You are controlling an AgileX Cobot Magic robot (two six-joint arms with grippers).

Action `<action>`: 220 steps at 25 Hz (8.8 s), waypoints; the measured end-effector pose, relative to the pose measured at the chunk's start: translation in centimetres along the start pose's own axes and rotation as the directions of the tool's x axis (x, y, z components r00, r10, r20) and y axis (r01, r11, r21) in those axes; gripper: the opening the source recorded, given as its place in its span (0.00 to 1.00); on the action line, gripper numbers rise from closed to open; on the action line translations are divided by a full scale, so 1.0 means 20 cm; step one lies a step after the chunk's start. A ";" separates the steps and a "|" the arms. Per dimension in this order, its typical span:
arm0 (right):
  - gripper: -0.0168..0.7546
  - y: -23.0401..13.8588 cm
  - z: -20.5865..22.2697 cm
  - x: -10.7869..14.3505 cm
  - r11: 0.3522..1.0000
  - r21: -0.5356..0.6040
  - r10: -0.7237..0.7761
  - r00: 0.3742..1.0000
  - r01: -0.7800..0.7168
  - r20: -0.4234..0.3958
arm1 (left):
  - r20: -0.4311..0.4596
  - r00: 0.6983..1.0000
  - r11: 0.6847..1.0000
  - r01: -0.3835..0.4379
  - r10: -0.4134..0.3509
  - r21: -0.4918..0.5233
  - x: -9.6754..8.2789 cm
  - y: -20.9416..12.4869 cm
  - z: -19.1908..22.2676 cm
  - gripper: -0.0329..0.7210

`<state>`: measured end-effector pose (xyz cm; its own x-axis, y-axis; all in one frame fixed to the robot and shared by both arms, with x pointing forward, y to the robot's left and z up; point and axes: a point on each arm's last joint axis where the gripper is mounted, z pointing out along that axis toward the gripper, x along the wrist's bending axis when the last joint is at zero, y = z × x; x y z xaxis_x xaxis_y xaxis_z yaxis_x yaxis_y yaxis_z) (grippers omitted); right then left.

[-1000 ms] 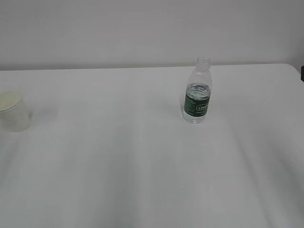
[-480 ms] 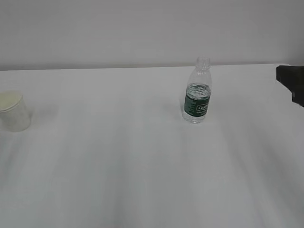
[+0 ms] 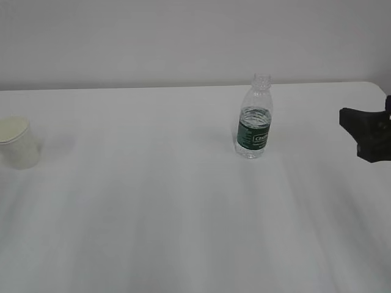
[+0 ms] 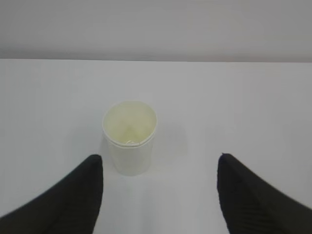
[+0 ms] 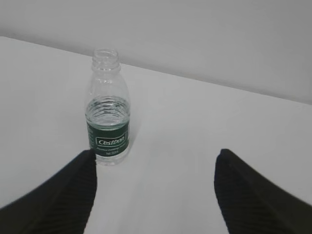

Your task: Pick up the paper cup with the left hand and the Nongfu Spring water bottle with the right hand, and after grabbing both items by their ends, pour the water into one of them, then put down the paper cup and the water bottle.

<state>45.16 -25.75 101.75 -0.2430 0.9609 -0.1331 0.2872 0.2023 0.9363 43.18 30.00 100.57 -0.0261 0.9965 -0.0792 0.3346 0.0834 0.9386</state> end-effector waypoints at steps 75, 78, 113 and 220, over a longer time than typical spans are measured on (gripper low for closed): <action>0.76 -0.42 0.35 0.18 0.990 -0.140 -0.041 0.964 0.004 -0.261 | 0.082 0.991 0.988 -0.113 0.105 0.103 -0.05 -0.62 0.12 0.71; 0.76 -0.41 0.36 0.17 0.989 -0.146 -0.033 0.975 0.000 -0.221 | 0.081 0.991 0.988 -0.113 0.105 0.103 -0.05 -0.62 0.12 0.70; 0.79 -0.57 0.47 0.16 0.999 -0.038 -0.001 0.984 -0.006 -0.179 | 0.088 0.990 0.992 -0.117 0.113 0.047 -0.07 -0.57 0.18 0.68; 0.83 -0.55 1.14 0.18 0.986 -0.163 -0.011 0.972 -0.029 -0.236 | 0.101 0.984 0.989 -0.144 0.146 -0.026 -0.10 -0.50 0.26 0.82</action>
<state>62.34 -20.20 83.55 -0.4580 0.8867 -0.0625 0.1395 0.1412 0.9801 44.74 27.25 89.61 0.1188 0.9926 0.0253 0.3105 -0.0613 0.9486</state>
